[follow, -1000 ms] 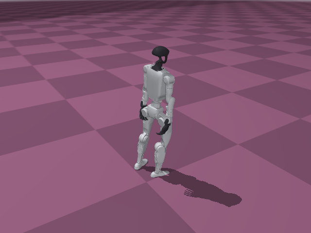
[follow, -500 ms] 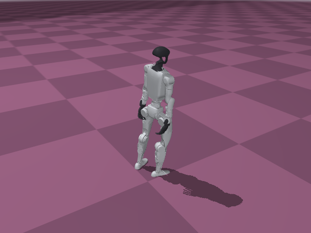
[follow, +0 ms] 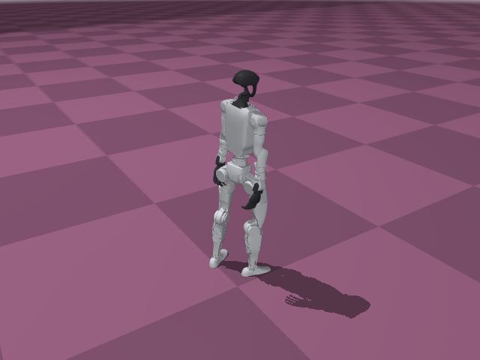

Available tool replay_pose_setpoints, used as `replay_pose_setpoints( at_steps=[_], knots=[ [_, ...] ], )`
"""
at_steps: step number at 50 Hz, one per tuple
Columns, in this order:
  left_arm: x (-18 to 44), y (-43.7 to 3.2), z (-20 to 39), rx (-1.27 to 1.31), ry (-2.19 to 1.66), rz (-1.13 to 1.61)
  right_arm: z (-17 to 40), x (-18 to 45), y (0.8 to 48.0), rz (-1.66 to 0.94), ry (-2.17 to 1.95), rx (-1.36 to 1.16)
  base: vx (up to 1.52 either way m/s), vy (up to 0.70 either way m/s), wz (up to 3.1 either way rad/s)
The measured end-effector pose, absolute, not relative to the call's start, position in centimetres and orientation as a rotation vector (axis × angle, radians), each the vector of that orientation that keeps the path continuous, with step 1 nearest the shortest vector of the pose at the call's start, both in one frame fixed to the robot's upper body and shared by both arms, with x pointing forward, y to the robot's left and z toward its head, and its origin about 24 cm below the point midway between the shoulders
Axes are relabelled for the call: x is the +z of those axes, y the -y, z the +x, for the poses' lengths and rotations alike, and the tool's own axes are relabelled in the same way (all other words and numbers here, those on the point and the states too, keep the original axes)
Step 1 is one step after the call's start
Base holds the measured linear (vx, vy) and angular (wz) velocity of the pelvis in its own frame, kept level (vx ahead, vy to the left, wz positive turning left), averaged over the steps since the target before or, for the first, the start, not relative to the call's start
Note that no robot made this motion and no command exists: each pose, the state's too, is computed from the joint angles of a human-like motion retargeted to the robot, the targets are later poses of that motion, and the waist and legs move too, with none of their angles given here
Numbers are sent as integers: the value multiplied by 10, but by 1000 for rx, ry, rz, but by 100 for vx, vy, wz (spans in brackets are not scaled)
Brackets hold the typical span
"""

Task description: In place motions

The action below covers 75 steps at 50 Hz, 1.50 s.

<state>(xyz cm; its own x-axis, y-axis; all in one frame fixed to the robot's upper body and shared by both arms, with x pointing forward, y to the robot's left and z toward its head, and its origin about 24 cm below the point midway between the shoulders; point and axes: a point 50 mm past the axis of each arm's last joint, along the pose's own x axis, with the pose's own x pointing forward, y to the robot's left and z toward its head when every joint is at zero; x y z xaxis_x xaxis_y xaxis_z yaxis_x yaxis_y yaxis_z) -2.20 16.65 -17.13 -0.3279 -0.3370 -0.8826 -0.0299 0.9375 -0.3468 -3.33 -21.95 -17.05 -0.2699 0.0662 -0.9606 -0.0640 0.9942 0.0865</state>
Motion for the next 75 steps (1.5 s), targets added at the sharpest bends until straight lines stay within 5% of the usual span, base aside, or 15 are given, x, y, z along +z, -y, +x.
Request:
replay_pose_setpoints(
  at_steps=[12,22,55,75],
  knots=[
    [-168,-189,-31,-193,-1927,-303,-11,-172,222,-161,-1787,199,-11,22,-49],
    [-167,-199,-26,-220,-1901,-277,-63,-167,212,-13,-1948,202,-2,2,51],
    [-166,-175,-52,-74,-1944,-420,-35,-174,203,-114,-1838,346,-2,-2,27],
    [-170,-163,-19,-287,-1853,-422,-55,-168,205,10,-1939,277,0,-26,-47]
  ],
)
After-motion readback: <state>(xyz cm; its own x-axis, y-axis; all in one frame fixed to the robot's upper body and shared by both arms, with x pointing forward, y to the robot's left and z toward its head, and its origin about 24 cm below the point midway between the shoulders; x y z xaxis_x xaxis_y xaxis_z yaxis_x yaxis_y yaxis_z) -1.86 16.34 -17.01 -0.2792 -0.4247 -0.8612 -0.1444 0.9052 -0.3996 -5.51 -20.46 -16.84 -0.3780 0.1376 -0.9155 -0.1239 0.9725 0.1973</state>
